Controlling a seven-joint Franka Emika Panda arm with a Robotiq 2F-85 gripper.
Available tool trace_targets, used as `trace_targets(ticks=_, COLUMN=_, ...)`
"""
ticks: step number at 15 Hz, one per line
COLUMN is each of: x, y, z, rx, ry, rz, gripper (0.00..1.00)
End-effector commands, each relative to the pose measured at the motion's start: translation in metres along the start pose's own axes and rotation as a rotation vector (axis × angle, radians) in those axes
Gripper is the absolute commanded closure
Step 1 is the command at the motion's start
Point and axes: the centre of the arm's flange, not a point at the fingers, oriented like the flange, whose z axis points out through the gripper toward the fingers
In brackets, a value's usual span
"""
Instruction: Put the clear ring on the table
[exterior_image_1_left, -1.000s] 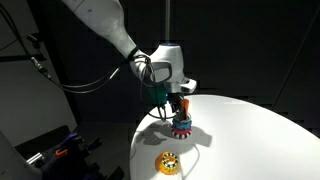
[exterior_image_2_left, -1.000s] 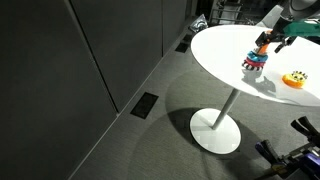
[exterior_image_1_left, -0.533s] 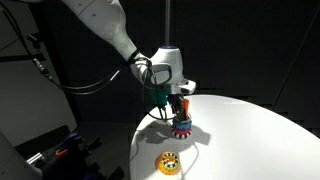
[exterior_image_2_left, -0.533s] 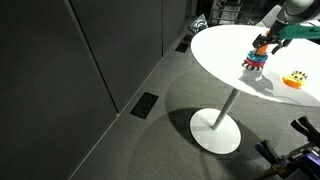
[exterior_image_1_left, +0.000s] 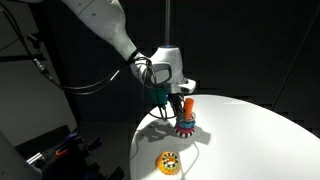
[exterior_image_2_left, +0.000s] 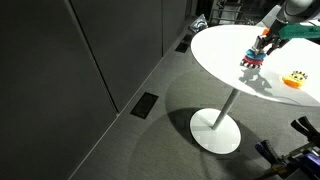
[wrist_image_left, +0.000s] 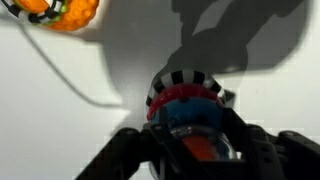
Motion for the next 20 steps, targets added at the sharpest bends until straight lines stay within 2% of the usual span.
trace_targets(ticks=1, x=0.003, y=-0.002, z=-0.013, rx=-0.014, ry=0.022, rz=0.011, gripper=0.77)
trace_targets(ticks=3, x=0.003, y=-0.001, z=-0.016, rx=-0.015, ry=0.025, rz=0.011, gripper=0.93)
trace_targets(ticks=4, x=0.004, y=-0.001, z=-0.017, rx=-0.015, ry=0.026, rz=0.012, gripper=0.92)
trace_targets(ticks=5, x=0.004, y=-0.001, z=-0.018, rx=-0.015, ry=0.026, rz=0.013, gripper=0.59)
trace_targets(ticks=6, x=0.004, y=0.000, z=-0.019, rx=-0.016, ry=0.028, rz=0.014, gripper=0.63)
trace_targets(ticks=7, x=0.003, y=0.002, z=-0.020, rx=-0.019, ry=0.034, rz=0.014, gripper=0.62)
trace_targets(ticks=15, x=-0.001, y=0.005, z=-0.023, rx=-0.045, ry=0.167, rz=0.002, gripper=0.00)
trace_targets(ticks=20, x=-0.005, y=0.002, z=-0.018, rx=-0.038, ry=0.222, rz=0.000, gripper=0.00)
